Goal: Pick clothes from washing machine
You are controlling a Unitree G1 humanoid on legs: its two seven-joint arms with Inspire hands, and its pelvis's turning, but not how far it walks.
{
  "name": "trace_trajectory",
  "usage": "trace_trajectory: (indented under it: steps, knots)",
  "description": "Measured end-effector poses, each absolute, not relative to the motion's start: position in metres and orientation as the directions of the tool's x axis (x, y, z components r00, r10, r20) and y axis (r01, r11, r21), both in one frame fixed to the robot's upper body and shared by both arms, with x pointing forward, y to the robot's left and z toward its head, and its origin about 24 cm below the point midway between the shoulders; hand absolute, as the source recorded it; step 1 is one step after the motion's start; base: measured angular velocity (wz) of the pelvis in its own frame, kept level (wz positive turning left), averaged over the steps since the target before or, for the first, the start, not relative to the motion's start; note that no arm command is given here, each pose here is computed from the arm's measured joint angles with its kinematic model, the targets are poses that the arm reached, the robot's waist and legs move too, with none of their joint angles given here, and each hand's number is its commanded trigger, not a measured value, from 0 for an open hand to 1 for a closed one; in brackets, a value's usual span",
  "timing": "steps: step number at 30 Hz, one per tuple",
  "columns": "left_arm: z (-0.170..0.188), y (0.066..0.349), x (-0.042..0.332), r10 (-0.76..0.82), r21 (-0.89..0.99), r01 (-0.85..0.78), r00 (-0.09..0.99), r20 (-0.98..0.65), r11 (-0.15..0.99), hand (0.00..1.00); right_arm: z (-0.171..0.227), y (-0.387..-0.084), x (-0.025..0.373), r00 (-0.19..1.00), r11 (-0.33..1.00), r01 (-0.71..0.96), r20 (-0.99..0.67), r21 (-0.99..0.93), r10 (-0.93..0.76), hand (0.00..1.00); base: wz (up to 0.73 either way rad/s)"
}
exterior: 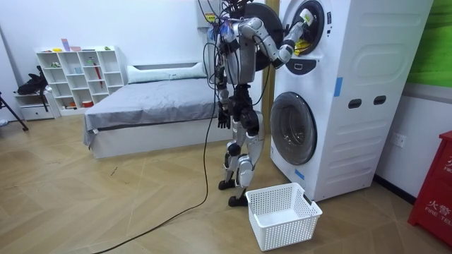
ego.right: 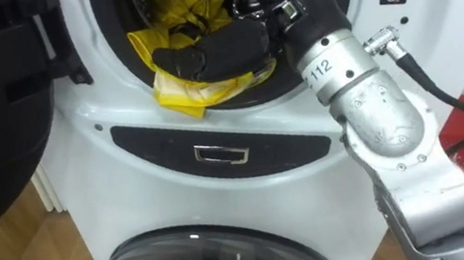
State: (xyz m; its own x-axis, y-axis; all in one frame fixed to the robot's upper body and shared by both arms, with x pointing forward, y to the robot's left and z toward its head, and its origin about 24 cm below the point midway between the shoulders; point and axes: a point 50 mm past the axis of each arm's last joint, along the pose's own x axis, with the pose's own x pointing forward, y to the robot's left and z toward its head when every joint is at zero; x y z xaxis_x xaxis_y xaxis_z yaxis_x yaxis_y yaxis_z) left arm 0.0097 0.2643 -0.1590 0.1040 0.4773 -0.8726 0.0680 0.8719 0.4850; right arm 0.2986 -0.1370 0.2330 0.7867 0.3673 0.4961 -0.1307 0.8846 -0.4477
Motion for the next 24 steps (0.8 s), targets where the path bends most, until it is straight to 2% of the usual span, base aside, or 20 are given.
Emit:
trace_trajectory:
  steps: [6,14,24]
  knots:
    - [-0.157,0.27,0.014,0.488,0.497,0.059,0.117,-0.865,0.866,0.0,0.217,-0.14,0.323,0.863,0.843,-0.127,0.36,-0.523,0.354,0.0,0.11]
    - [-0.157,0.271,0.015,0.477,0.484,0.049,0.11,-0.872,0.874,0.0,0.206,-0.134,0.329,0.873,0.773,-0.168,0.271,-0.612,0.405,0.0,0.08]
    - [-0.155,0.275,0.02,0.461,0.466,0.022,0.116,-0.88,0.884,0.0,0.202,-0.145,0.346,0.904,0.683,-0.191,0.145,-0.704,0.402,0.0,0.02]
